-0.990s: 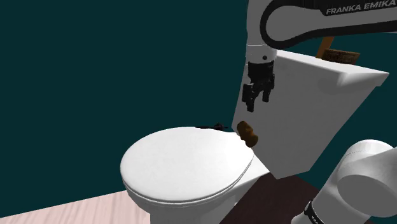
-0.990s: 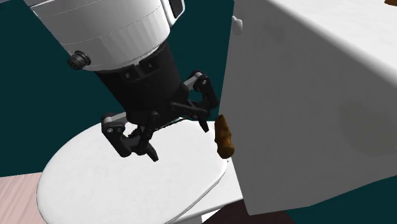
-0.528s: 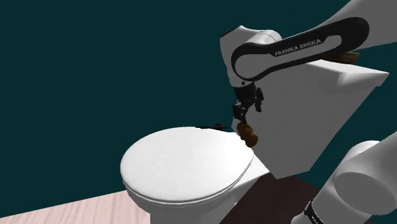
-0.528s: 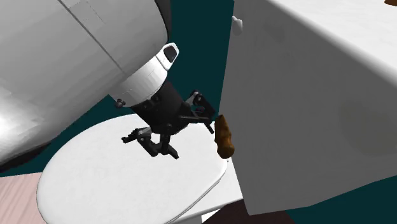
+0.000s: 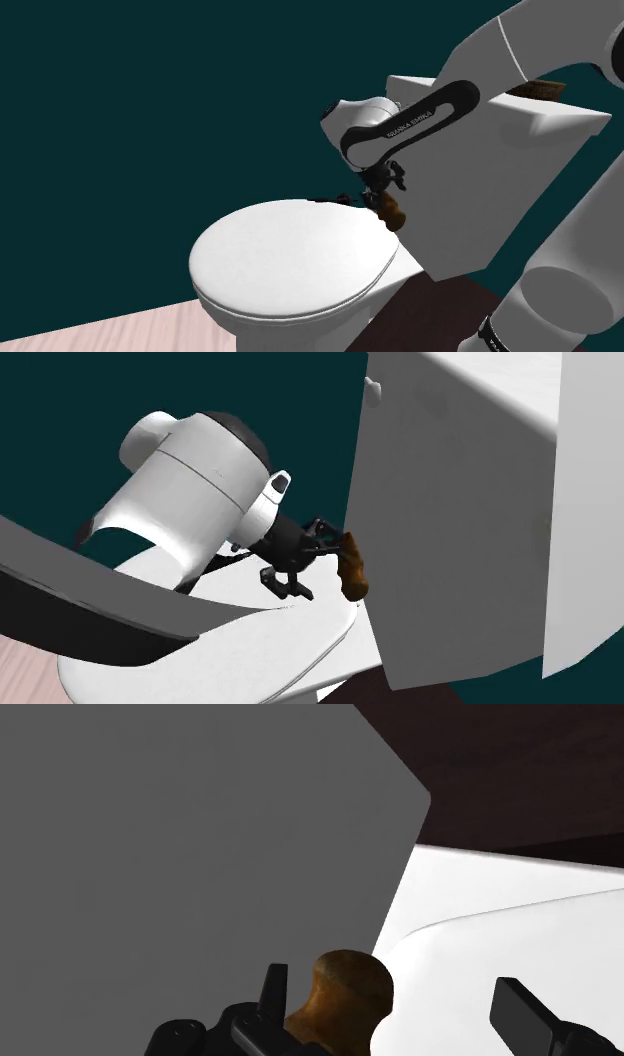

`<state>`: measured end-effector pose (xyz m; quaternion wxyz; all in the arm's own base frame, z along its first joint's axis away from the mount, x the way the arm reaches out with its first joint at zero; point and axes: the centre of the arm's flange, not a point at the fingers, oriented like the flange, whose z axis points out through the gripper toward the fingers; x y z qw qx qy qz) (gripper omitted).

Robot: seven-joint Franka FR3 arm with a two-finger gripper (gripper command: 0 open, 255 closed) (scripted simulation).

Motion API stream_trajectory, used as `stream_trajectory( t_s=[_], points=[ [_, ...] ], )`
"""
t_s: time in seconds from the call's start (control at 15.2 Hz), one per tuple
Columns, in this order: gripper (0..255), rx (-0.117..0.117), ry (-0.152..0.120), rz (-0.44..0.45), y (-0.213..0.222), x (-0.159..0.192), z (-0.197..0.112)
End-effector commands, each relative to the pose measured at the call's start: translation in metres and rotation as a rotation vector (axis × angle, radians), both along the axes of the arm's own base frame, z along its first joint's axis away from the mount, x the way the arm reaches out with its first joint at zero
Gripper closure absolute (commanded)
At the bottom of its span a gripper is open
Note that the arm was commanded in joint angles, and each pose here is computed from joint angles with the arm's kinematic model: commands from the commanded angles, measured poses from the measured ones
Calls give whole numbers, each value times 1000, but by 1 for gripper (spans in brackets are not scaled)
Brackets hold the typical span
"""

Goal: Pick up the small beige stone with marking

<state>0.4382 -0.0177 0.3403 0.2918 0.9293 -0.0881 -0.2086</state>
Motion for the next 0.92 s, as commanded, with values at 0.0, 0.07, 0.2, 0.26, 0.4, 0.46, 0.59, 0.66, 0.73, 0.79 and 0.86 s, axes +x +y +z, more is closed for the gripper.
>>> stream_trajectory(
  t_s=[0.0, 0.07, 0.2, 0.26, 0.4, 0.46, 0.59, 0.66, 0.73, 0.79, 0.86],
  points=[
    [0, -57, 40, -11, -14, 7, -26],
    [0, -84, 60, -17, -21, 10, -39],
    [0, -138, 99, -30, -37, 15, -64],
    [0, -165, 119, -36, -45, 18, -76],
    [0, -184, 133, -41, -51, 19, -89],
    [0, -184, 133, -41, -51, 19, -95],
    [0, -184, 133, -41, -51, 19, -105],
    [0, -184, 133, -41, -51, 19, -110],
    [0, -184, 133, -41, -51, 19, -116],
    [0, -184, 133, -41, -51, 19, -121],
    [0, -184, 133, -41, -51, 19, -124]
  ],
)
